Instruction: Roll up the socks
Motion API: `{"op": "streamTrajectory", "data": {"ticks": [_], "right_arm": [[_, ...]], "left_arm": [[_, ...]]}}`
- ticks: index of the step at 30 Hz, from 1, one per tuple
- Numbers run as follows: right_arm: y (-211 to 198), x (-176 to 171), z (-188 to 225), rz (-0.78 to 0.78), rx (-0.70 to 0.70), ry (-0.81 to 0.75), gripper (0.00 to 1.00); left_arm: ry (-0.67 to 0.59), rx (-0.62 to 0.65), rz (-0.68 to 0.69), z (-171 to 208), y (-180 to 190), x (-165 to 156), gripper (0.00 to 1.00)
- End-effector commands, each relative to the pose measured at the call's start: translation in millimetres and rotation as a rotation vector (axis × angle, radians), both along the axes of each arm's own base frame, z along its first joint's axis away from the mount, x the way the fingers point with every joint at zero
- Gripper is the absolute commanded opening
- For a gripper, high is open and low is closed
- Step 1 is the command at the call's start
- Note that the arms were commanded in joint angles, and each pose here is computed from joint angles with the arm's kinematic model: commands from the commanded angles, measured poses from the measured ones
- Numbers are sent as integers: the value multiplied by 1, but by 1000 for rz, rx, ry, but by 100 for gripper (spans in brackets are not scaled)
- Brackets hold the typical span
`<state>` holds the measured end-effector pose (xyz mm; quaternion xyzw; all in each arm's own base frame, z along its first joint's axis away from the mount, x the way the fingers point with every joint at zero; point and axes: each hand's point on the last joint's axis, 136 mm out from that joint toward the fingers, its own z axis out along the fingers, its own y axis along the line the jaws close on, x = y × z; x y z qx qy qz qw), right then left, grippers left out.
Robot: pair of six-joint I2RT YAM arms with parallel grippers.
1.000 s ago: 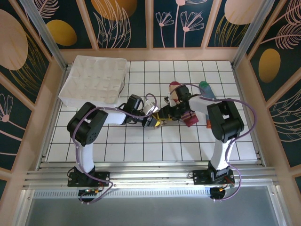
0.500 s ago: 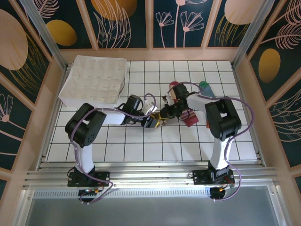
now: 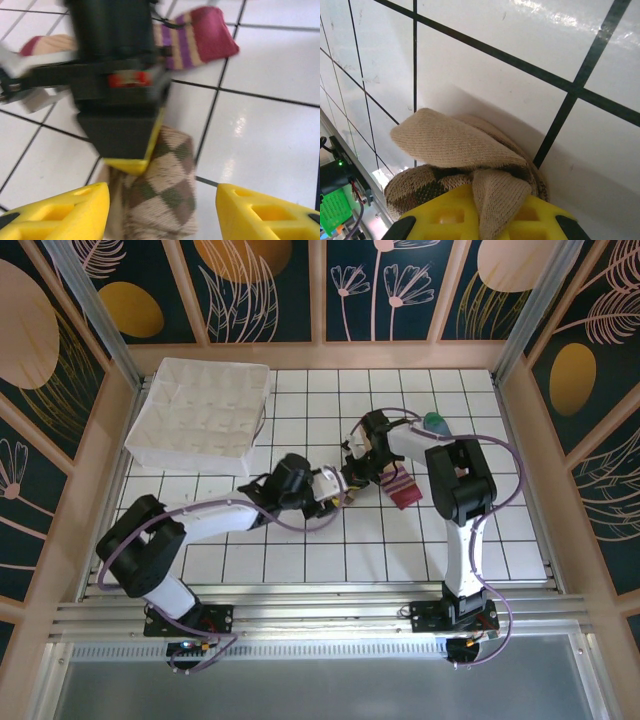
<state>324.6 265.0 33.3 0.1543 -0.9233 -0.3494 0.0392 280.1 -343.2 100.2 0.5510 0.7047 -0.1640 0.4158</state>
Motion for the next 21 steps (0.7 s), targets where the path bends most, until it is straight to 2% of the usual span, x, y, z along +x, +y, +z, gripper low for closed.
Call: {"op": "streamTrajectory", "data": {"ticks": [1, 9, 13, 15, 17, 18, 19, 21], "right_arm": [[-25, -31, -42, 33, -171, 148, 0], [-26, -35, -43, 49, -182, 180, 0], [-25, -37, -42, 53, -175, 197, 0], [-24, -38, -41, 52, -170, 208, 0], [-24, -38, -37, 44, -161, 223, 1], [-24, -36, -33, 36, -153, 221, 3], [-25, -32, -29, 19, -139, 217, 7], [-26, -20, -15, -31, -92, 194, 20]], "left_arm": [[-119, 139, 32, -20, 5, 11, 60], [-141, 210, 16, -50, -6, 18, 62], [-112, 261, 7, -71, -6, 18, 56], [-93, 286, 12, -79, -4, 18, 44], [-58, 298, 9, -84, -3, 15, 23], [-42, 296, 9, -85, -2, 12, 16], [-19, 290, 10, -86, -2, 9, 9], [35, 270, 20, -88, -1, 2, 2]]}}
